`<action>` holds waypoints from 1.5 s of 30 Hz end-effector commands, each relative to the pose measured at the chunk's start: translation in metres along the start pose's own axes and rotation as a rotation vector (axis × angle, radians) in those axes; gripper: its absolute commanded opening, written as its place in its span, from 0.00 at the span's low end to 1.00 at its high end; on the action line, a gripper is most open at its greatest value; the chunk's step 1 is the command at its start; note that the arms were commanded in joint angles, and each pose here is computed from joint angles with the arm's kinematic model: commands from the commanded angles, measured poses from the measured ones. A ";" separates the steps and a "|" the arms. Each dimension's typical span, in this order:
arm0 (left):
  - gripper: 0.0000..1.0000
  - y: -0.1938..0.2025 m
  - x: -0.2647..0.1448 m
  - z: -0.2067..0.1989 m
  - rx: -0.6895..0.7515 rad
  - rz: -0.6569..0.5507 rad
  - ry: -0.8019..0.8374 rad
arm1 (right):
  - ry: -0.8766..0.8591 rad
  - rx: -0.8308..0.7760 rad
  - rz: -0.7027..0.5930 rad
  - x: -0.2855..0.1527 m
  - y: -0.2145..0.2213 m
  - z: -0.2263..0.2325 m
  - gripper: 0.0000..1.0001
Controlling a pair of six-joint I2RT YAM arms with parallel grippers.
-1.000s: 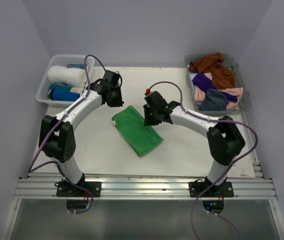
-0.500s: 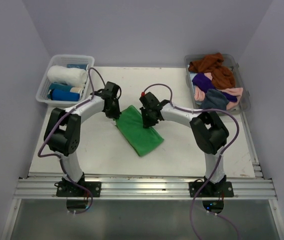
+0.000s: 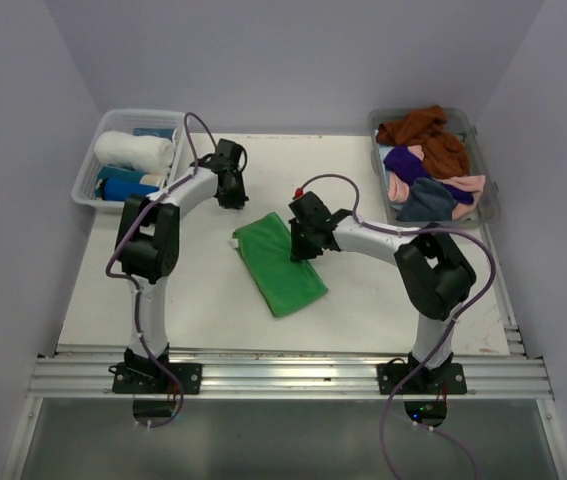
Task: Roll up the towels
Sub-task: Roll the towel
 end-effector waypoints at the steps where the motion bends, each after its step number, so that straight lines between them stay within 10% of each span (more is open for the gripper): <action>1: 0.12 -0.027 -0.019 -0.004 0.026 -0.080 0.000 | -0.057 0.035 -0.105 -0.039 -0.021 0.011 0.18; 10: 0.24 -0.030 -0.101 -0.001 0.025 -0.183 0.054 | -0.066 -0.072 -0.159 -0.072 -0.028 0.009 0.26; 24: 0.16 0.100 -0.037 0.011 -0.004 0.149 0.127 | -0.009 -0.129 0.000 -0.038 0.025 -0.017 0.23; 36: 0.15 0.064 -0.011 -0.001 0.041 0.091 0.034 | 0.002 -0.022 0.075 -0.028 0.070 -0.011 0.19; 45: 0.22 0.017 -0.085 -0.010 0.075 -0.086 0.012 | 0.010 -0.083 -0.107 -0.079 0.036 -0.001 0.25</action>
Point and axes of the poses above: each gripper's point midway between its finger pads, its own x axis out along the fingers, its own z axis along the line the jaws close on, y = z × x, the point moved 6 cm from there along -x, back along the fingers, and after that the axes turned 8 degrees about -x, right-handed, at the moved point
